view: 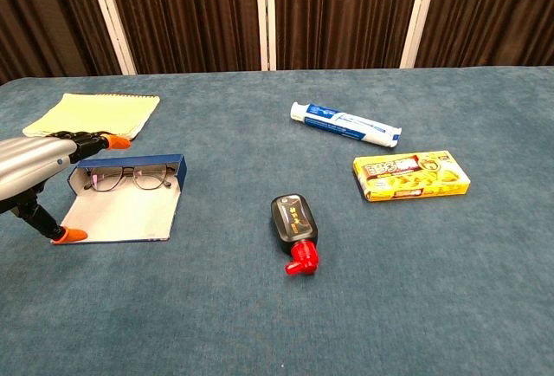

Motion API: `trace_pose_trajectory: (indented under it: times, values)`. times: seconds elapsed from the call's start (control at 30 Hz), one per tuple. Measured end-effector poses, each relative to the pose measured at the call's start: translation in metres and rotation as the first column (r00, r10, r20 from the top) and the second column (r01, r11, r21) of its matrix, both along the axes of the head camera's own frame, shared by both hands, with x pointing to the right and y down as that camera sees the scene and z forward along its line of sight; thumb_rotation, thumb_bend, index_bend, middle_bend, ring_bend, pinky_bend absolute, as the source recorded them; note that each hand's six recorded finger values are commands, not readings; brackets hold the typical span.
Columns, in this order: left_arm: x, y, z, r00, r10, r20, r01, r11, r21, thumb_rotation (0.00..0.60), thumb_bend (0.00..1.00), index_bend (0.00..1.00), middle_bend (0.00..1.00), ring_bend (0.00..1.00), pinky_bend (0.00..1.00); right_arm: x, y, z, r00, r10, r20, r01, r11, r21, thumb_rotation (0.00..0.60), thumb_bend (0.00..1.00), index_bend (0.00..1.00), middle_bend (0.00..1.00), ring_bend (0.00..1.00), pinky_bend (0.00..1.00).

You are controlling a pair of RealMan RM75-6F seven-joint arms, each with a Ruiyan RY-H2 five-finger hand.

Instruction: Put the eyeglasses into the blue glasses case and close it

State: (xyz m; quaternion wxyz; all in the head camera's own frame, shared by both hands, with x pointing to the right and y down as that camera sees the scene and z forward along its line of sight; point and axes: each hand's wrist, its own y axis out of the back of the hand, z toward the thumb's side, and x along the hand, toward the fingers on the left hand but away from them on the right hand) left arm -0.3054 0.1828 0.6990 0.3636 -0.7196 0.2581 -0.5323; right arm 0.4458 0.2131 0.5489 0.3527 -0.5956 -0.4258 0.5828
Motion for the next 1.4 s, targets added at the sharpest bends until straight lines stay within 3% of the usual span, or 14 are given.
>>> trace_pose_trajectory:
  times: [0.17,0.57,1.4]
  values:
    - [0.004,0.002,0.003,1.000,-0.003,-0.004,0.003,1.000,0.020,0.600,0.24,0.18,0.00,0.00,0.00,0.001,0.000,0.000,1.000,0.002,0.003,-0.002,1.000,-0.002,0.600,0.00,0.00,0.00,0.00,0.00]
    - [0.021,0.009,0.023,1.000,0.000,-0.007,0.000,1.000,0.010,0.600,0.24,0.19,0.00,0.00,0.00,0.003,-0.001,0.002,1.000,0.007,0.000,-0.007,1.000,-0.008,0.600,0.00,0.00,0.00,0.00,0.00]
    - [0.015,0.011,0.040,1.000,-0.026,-0.001,0.026,1.000,-0.003,0.600,0.24,0.19,0.00,0.00,0.00,0.003,-0.001,0.002,1.000,0.007,0.000,-0.007,1.000,-0.009,0.600,0.00,0.00,0.00,0.00,0.00]
